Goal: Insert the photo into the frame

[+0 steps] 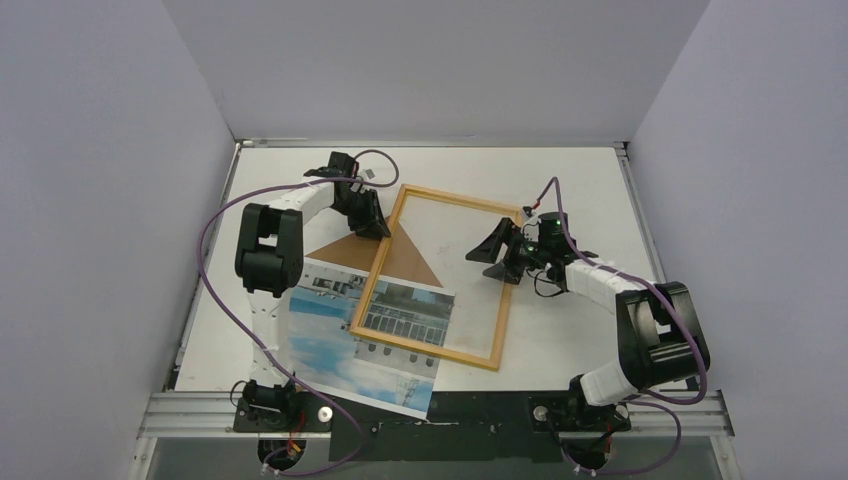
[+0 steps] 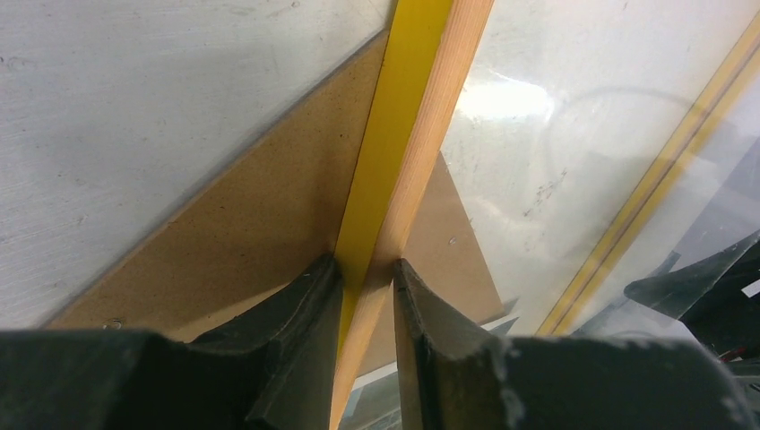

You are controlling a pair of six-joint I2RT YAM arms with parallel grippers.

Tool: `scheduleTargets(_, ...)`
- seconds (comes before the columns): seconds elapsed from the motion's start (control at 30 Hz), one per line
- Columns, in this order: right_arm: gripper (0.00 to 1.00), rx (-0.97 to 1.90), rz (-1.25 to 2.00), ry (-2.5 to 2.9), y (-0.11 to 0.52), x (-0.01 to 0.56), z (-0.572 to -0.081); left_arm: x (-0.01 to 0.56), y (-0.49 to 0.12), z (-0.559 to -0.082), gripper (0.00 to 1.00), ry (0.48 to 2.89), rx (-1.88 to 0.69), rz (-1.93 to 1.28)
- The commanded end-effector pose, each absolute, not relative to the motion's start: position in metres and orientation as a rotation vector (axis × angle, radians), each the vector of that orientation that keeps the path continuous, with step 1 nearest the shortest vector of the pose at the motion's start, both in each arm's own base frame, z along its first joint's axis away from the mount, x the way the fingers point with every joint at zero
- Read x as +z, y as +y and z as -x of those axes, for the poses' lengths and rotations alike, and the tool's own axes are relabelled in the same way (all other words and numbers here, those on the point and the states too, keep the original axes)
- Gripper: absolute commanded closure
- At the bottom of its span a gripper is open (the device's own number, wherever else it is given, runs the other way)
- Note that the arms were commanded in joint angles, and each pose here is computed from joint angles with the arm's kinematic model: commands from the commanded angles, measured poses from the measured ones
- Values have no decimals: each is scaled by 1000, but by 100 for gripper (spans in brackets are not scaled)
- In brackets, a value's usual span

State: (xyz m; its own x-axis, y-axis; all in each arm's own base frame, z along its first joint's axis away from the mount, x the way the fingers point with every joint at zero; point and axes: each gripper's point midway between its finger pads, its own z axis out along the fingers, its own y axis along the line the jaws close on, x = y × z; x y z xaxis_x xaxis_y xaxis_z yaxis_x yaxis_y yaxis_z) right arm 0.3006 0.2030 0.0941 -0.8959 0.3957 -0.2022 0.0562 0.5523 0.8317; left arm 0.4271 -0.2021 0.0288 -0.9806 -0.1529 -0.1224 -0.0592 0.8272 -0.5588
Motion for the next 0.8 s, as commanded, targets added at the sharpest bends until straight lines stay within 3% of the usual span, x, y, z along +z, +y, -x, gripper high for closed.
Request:
scheduleTargets(0.0,23,1215,-306,2404,202,110,-313,24,-205,-427,75,2852,-886,173)
scheduleTargets(0.27,15,1096,-383,2536,182,96,-305,24,-203,-428,72,2846,-890,177)
scheduleTargets(0.53,13,1032,-377,2605,175,96,-302,25,-201,-429,69,2839,-905,184)
scheduleTargets(0.77,14,1082,-388,2599,189,95,-309,26,-202,-430,55,2826,-909,174)
